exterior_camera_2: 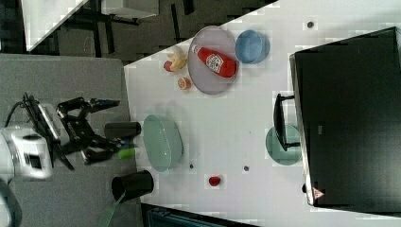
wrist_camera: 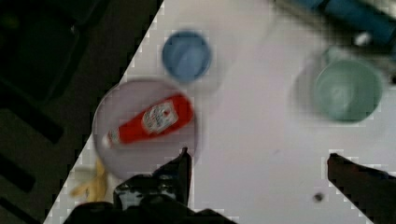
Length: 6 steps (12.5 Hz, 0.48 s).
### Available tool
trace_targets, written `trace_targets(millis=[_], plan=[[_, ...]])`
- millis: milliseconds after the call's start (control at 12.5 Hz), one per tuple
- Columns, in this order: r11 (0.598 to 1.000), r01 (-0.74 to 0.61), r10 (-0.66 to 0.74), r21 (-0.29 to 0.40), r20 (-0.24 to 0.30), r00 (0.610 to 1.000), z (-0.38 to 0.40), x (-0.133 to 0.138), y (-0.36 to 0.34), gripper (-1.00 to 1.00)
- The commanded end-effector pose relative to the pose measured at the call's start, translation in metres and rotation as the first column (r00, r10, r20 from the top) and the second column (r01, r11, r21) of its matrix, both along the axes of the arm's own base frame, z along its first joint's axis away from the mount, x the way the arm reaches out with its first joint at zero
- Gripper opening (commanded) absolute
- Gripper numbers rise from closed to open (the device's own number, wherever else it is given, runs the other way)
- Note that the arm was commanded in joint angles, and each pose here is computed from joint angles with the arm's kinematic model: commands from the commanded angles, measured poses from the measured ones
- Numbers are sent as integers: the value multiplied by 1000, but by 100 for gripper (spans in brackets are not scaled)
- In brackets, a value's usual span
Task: Drag strainer right to left.
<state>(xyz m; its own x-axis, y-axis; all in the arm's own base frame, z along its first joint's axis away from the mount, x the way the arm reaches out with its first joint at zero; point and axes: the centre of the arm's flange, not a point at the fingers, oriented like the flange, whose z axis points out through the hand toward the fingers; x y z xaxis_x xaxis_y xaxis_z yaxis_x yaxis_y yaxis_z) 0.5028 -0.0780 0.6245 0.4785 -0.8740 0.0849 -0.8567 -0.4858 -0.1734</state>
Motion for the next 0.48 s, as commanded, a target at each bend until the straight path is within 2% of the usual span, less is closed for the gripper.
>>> trace_targets(millis=[80, 480], plan=[[947, -318, 307, -53, -152, 939, -56, 6, 8, 100], [948, -314, 303, -55, -155, 940, -59, 8, 7, 100]])
